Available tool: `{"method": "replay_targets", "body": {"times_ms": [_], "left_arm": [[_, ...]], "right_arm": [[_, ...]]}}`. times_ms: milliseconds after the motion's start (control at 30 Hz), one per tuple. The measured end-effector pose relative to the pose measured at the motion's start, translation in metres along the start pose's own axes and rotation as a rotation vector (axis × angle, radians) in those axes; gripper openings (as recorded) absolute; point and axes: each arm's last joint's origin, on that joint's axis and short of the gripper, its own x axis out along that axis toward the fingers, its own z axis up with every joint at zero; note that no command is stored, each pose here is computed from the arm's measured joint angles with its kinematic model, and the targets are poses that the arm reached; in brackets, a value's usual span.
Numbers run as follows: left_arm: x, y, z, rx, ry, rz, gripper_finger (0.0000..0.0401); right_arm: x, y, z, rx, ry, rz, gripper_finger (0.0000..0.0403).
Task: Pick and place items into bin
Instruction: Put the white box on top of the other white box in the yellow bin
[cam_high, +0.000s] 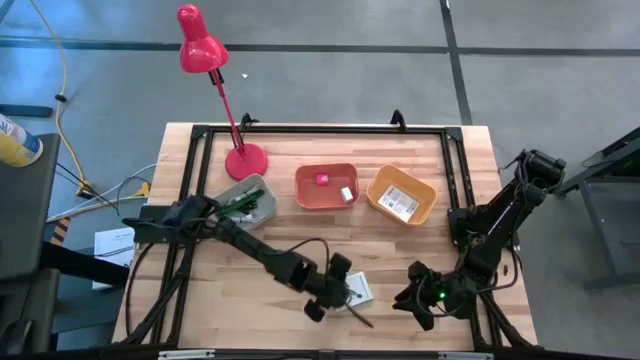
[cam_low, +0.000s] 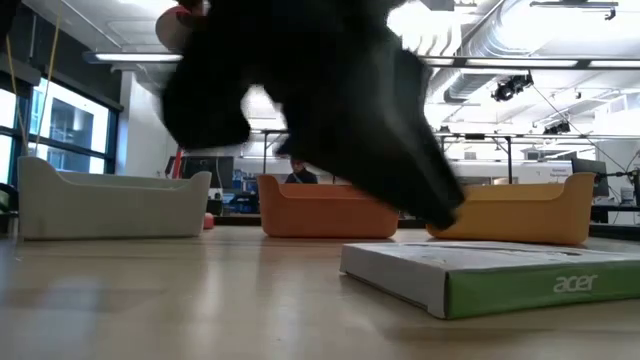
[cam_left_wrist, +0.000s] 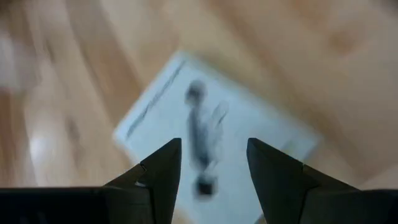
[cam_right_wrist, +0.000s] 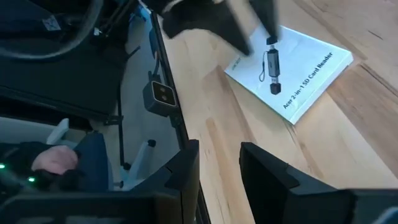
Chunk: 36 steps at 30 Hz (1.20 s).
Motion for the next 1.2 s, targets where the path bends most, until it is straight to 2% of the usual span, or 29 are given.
{"method": "replay_targets", "body": {"times_ms": [367, 600, 700, 867, 933, 967, 1033, 1200], "left_arm": [[0.02, 0.016, -0.014, -0.016, -0.002, -0.101, 0.0172], [0.018, 0.024, -0.029, -0.261, 0.18, 0.041, 0.0172], [0.017, 0.025, -0.034, -0.412, 0.229, 0.088, 0.0172], [0.018, 0.027, -0.036, -0.713, 0.219, 0.15, 0.0172], [0.019, 0.028, -0.031, -0.778, 0.178, 0.16, 0.0172], [0.018, 0.03, -0.027, -0.773, 0.157, 0.161, 0.0172], [0.016, 0.033, -0.018, -0.69, 0.138, 0.151, 0.0172], [-0.005, 0.047, 0.016, -0.349, 0.14, 0.16, 0.0172]], "right_arm": [[0.0, 0.003, 0.001, 0.016, -0.021, 0.025, 0.0106], [0.0, 0.003, 0.001, 0.018, -0.027, 0.026, 0.0106], [0.0, 0.003, 0.001, 0.016, -0.027, 0.025, 0.0106], [0.0, 0.003, 0.001, 0.007, -0.034, 0.021, 0.0106], [0.0, 0.003, 0.001, 0.005, -0.034, 0.021, 0.0106], [0.0, 0.003, 0.001, 0.006, -0.034, 0.021, 0.0106], [0.0, 0.003, 0.001, 0.005, -0.033, 0.021, 0.0106], [-0.001, 0.003, -0.001, 0.001, -0.021, 0.026, 0.0106]]}}
